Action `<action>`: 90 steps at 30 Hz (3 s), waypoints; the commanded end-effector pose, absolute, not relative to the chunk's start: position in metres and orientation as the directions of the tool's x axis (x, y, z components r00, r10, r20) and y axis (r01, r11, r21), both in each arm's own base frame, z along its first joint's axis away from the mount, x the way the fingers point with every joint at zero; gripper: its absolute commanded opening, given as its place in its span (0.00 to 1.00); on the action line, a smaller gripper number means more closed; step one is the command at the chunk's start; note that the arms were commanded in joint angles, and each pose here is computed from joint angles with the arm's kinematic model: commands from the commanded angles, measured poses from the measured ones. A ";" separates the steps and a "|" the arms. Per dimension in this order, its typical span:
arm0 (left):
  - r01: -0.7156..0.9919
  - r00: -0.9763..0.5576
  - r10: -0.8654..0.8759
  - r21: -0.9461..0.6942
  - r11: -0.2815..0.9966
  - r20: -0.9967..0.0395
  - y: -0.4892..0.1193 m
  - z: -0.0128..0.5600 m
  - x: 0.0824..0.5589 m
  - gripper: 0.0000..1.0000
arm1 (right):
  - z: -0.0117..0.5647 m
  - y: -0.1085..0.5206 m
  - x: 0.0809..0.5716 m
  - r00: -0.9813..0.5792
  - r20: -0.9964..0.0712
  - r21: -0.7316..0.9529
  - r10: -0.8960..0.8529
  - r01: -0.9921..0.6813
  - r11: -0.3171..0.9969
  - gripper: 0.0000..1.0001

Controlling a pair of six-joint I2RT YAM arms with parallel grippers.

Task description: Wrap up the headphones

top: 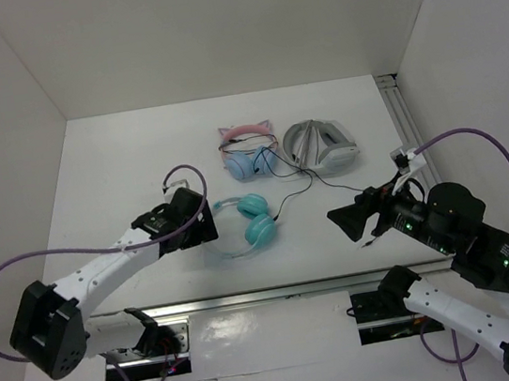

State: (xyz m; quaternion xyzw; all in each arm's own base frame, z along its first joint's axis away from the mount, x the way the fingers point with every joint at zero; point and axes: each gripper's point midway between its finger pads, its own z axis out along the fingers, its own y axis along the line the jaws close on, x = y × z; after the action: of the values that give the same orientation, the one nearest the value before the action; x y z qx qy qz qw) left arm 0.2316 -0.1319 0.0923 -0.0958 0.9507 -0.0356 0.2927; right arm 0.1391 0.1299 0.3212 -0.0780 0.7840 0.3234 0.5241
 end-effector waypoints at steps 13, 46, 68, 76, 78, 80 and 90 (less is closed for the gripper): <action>-0.223 -0.860 -0.285 -0.189 0.956 -0.424 -0.143 0.018 0.272 0.76 | 0.329 0.144 0.135 -0.398 -0.872 0.474 0.286 -0.537 0.698 1.00; -0.123 -0.600 -0.218 -0.180 0.976 -0.770 -0.057 0.310 0.174 0.00 | 0.366 0.194 0.135 -0.175 -0.929 0.321 0.326 -0.821 0.473 1.00; 0.122 -0.427 -0.196 -0.271 0.955 -0.883 -0.061 0.442 0.159 0.00 | 0.405 0.245 0.114 -0.032 -0.924 0.086 0.382 -0.988 0.126 0.83; 0.149 -0.423 -0.223 -0.310 0.939 -0.878 -0.071 0.447 0.161 0.00 | 0.371 0.284 0.139 -0.091 -0.909 0.159 0.406 -0.978 0.136 0.82; 0.146 -0.431 -0.218 -0.306 0.941 -0.876 -0.071 0.444 0.162 0.00 | 0.362 0.298 0.142 -0.101 -0.915 0.158 0.391 -0.980 0.118 0.81; 0.148 -0.425 -0.222 -0.309 0.939 -0.877 -0.071 0.444 0.162 0.00 | 0.350 0.314 0.139 -0.135 -0.921 0.176 0.366 -0.981 0.081 0.79; 0.119 -0.366 -0.285 -0.348 0.930 -0.886 -0.057 0.463 0.153 0.00 | 0.297 0.343 0.132 -0.188 -0.924 0.232 0.332 -0.968 0.098 0.49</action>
State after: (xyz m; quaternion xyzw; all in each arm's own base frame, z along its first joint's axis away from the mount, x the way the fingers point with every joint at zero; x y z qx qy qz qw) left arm 0.1521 -0.0580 0.4207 -0.0050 0.8555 -0.1268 0.5020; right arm 0.1298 0.3427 0.2740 -0.3343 0.5384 0.5879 0.5028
